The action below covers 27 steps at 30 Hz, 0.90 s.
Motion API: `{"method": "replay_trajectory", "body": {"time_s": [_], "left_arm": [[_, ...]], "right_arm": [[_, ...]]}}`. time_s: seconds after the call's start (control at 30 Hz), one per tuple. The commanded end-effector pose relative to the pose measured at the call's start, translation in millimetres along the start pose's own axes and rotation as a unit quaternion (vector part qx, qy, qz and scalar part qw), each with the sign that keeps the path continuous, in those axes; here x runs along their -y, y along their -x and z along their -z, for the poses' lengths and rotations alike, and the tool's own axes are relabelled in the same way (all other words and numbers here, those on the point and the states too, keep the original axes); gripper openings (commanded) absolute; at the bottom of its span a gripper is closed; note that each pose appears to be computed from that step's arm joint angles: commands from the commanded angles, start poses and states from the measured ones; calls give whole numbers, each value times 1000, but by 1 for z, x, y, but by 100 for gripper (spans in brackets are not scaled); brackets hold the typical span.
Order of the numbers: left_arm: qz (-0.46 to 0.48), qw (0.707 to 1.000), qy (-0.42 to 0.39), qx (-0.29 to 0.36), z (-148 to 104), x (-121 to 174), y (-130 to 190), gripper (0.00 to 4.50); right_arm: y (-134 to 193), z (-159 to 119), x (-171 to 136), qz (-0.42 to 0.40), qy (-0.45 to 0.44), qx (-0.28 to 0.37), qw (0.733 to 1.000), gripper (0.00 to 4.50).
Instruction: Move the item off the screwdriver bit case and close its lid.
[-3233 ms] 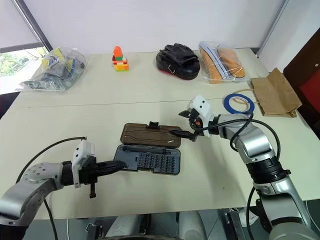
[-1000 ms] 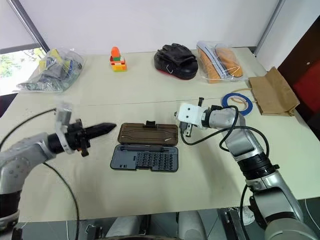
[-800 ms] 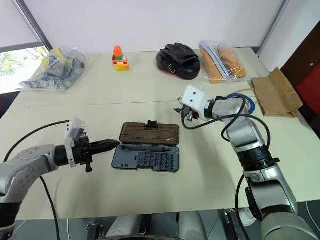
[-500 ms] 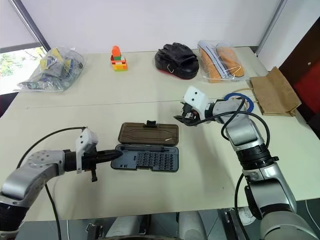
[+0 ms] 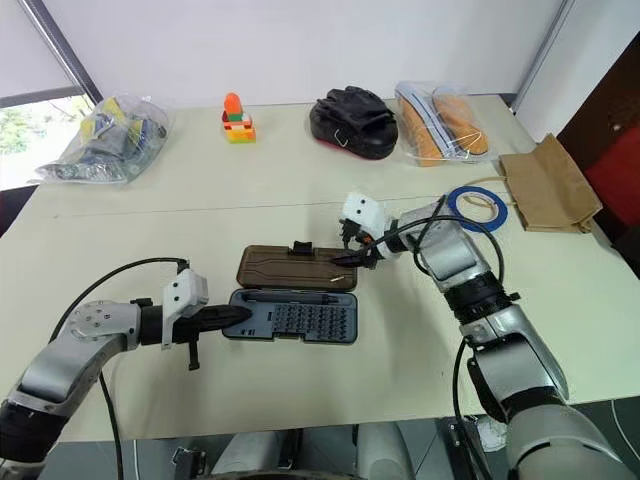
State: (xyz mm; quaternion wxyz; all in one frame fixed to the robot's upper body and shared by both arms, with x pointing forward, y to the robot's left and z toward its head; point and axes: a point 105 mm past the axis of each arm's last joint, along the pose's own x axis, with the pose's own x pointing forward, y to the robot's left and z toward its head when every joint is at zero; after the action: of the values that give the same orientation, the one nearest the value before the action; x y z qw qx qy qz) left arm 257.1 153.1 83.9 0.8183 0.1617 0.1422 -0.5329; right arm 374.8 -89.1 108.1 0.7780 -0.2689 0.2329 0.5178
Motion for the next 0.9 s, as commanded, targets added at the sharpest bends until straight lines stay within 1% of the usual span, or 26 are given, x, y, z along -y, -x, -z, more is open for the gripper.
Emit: {"method": "replay_trajectory", "body": {"time_s": [0.03,0.1,0.13,0.2,0.37,0.47,0.57,0.63,0.7,0.77,0.9], "left_arm": [[1,999,33,-25,16,6,-5,0],[-3,999,37,-23,17,7,-6,0],[-4,999,39,-22,17,7,-6,0],[-5,999,41,-21,18,9,-6,0],[-15,999,47,-15,18,9,-7,0],[-18,999,49,-14,19,9,-7,0],[-19,998,51,-13,20,11,-8,0],[-21,998,53,-11,20,11,-7,0],[-23,998,56,-9,20,10,-7,0],[-21,998,62,-8,20,11,-7,0],[-12,997,73,1,17,13,-9,0]], "right_arm": [[-6,0,4,-15,17,-12,1000,257],[-10,1,3,-31,23,-17,999,160],[-12,0,3,-38,22,-17,999,101],[-15,1,2,-49,22,-21,998,3],[-23,10,1,-67,44,-44,996,3],[-25,12,5,-49,77,-51,994,3],[-19,-1,22,11,157,-37,987,3],[-7,-21,34,53,183,-6,982,3],[4,-35,40,81,211,15,974,3],[9,-41,38,89,235,23,968,3],[21,-46,20,87,270,43,958,3]]}}
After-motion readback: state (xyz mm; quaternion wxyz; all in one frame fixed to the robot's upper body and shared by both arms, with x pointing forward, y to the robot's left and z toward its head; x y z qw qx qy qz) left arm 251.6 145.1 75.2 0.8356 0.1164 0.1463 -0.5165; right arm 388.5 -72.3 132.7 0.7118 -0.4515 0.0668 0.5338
